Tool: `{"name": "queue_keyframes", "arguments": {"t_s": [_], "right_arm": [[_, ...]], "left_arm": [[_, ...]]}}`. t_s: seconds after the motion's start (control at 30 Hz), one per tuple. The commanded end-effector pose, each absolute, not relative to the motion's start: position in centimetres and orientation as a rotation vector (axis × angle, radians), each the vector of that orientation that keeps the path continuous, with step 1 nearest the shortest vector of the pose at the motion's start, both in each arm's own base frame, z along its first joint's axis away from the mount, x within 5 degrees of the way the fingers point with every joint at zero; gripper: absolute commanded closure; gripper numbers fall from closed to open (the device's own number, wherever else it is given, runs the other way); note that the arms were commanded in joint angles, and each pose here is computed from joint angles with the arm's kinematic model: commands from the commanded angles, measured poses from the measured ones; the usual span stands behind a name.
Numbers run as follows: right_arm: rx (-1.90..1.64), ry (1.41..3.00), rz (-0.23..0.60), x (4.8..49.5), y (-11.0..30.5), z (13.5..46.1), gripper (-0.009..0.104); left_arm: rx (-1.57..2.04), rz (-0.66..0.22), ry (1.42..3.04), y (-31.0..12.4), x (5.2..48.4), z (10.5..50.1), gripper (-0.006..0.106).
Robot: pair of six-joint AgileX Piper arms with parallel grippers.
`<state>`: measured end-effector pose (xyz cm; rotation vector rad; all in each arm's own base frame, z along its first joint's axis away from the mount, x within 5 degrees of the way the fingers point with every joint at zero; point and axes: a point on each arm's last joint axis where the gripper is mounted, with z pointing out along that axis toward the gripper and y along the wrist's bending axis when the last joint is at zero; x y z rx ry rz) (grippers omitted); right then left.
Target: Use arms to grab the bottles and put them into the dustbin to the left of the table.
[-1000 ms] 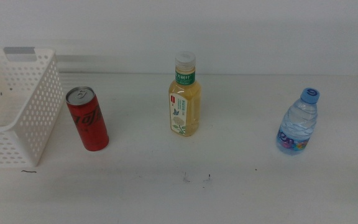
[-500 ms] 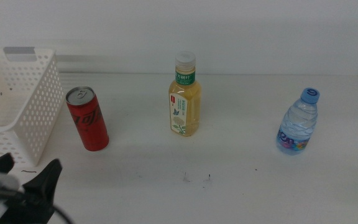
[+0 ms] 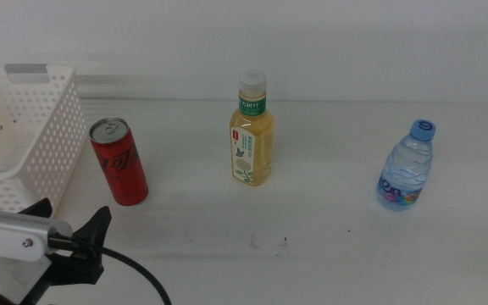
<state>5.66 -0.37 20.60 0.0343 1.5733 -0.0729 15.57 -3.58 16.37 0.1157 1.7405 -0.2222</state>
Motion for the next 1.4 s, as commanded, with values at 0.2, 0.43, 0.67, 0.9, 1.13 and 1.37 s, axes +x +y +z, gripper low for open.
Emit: {"name": "queue_keyframes", "arguments": {"t_s": [0.2, 0.43, 0.67, 0.9, 1.13, 1.37], "right_arm": [[0.035, 1.565, -0.085, 5.6, -0.4, 20.6, 0.007], [0.035, 1.565, -0.085, 5.6, -0.4, 20.6, 0.007], [0.035, 1.565, -0.085, 5.6, -0.4, 20.6, 0.007], [0.035, 1.565, -0.085, 5.6, -0.4, 20.6, 0.007], [0.035, 1.565, -0.085, 5.6, -0.4, 20.6, 0.007], [0.035, 1.565, -0.085, 5.6, -0.4, 20.6, 0.007]], "left_arm": [[0.098, -0.212, 1.739, -3.7, 16.4, 15.0, 0.007], [0.085, -0.206, 1.877, -3.7, 16.6, 12.7, 0.007], [0.067, -0.201, 1.845, -3.5, 16.7, 13.2, 0.007], [0.043, -0.220, 1.847, -3.5, 16.7, 13.2, 0.007], [0.063, -0.206, 1.807, -3.8, 17.7, 13.8, 0.007], [0.095, -0.184, 1.810, -4.7, 21.5, 14.8, 0.007]]}}
